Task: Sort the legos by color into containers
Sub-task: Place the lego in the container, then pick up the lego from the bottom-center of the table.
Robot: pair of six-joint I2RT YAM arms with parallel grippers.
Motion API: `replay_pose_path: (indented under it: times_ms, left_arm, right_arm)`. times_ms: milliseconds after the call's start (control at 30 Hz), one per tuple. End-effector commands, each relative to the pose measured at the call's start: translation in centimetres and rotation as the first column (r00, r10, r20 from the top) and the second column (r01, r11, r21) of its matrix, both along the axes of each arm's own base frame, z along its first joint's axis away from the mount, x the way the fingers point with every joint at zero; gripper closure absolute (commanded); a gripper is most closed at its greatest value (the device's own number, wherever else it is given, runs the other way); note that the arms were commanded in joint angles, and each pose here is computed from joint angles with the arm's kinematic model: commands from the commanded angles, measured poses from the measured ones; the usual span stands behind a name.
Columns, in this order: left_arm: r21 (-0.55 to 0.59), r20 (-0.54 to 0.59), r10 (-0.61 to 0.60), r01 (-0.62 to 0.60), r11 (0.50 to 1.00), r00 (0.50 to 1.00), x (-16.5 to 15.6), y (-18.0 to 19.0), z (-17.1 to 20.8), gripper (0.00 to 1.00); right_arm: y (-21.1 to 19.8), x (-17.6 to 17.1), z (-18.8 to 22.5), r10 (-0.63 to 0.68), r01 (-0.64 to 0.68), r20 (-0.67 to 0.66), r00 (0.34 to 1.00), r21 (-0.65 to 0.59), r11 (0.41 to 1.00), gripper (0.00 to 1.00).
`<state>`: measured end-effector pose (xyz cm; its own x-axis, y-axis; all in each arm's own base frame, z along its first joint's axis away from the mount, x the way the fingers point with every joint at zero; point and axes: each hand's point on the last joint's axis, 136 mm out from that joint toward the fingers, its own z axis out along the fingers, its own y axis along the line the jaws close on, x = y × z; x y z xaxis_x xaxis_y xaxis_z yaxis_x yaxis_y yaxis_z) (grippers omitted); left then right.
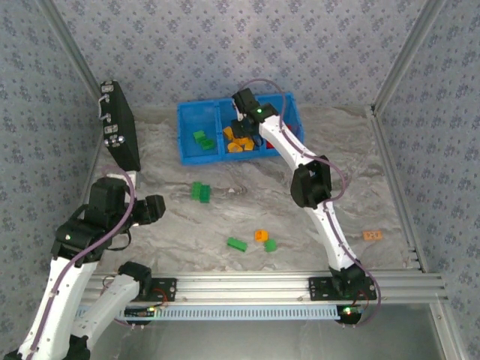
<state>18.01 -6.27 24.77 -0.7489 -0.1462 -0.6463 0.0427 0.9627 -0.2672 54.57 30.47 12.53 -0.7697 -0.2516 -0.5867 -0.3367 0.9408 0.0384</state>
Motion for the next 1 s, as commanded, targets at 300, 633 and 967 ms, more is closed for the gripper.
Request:
replay_pose_path:
  times_ms: [300,633,967]
  left_arm:
    - [0.059,0.085,-0.204,0.199,0.978,0.975,1.8,-2.3,3.6,0.29]
    - [0.067,0.143,-0.323,0.316,0.946,0.936,3.5,-5.0,4.9,0.28]
    - [0.107,0.132,-0.455,0.444,0.890,0.881,4.2,-8.2,4.8,0.28]
  right_arm:
    - [1.5,-3.1,3.3,0.089,-0.089,0.016,0.996,-0.023,0.996,0.48]
    - [-2.4,-15.5,6.3,0.075,-0.079,-0.037,0.996,-0.095,0.992,0.43]
    - [-8.6,-32.1,2.4,-0.136,0.129,-0.229,0.964,-0.045,0.991,0.29]
